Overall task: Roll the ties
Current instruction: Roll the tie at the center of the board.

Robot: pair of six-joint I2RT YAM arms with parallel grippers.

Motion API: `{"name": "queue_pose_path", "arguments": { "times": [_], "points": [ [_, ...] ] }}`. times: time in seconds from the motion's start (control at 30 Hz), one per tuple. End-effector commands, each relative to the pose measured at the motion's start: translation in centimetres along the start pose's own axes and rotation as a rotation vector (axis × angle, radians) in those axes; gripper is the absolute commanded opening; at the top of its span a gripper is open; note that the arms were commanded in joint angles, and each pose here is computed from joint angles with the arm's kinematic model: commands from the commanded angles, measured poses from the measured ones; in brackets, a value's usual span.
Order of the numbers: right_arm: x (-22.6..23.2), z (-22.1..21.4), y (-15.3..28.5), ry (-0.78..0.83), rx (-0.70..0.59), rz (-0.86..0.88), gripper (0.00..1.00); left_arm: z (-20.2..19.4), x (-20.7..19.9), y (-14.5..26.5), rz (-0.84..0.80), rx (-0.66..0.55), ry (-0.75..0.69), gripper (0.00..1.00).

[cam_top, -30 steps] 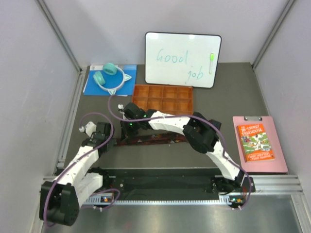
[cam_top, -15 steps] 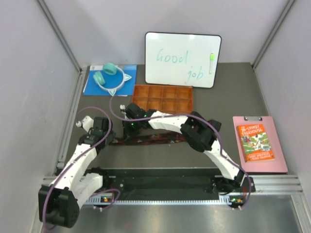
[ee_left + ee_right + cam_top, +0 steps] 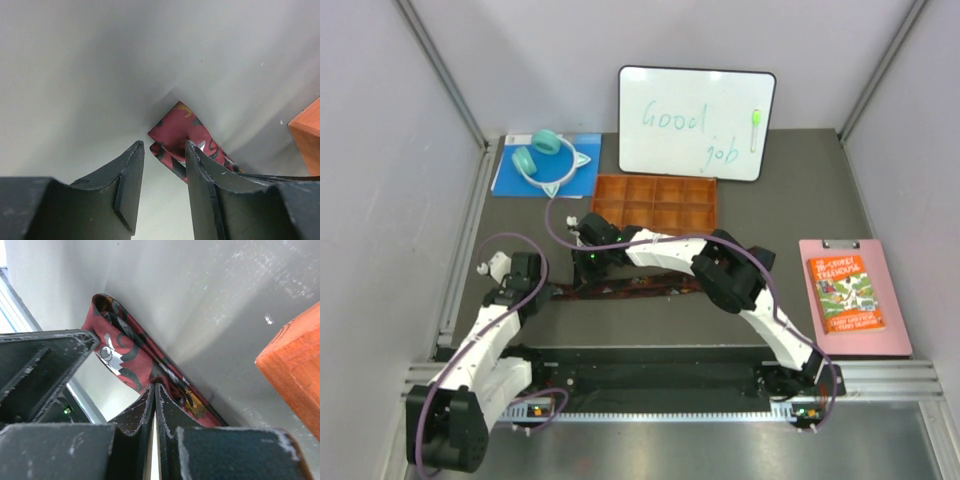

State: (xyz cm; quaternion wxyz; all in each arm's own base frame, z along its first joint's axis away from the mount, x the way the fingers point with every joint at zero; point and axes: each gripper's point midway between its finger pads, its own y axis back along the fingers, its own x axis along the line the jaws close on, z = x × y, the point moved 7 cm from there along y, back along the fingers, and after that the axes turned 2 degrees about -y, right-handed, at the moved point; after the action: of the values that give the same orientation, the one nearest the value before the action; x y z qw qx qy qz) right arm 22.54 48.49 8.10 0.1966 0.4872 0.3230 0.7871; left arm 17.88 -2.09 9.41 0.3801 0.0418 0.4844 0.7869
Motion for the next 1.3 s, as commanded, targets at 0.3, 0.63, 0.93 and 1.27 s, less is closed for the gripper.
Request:
{"name": "queue_pose_path", "arguments": {
  "times": [0.3,0.63,0.93,1.27],
  "points": [
    [-0.5,0.4,0.1,0.021,-0.025,-0.016,0.03,-1.1,0.3,-1.2,-0.035,0.010,0.018,0.43],
    [-0.9,0.3,-0.3,0.016,-0.018,-0.023,0.03,-1.1,0.0,-2.5,-0.016,0.000,0.026,0.33],
    [-1.0,0.2,-0.4,0.020,-0.011,-0.029,0.02,-0.2,-1.1,-2.0,-0.029,-0.002,0.018,0.00],
    [0.9,1.3,1.8,0.027,-0.039,-0.018,0.02,2.5,-1.7,2.4,-0.026,-0.117,-0.043,0.00]
  ]
}}
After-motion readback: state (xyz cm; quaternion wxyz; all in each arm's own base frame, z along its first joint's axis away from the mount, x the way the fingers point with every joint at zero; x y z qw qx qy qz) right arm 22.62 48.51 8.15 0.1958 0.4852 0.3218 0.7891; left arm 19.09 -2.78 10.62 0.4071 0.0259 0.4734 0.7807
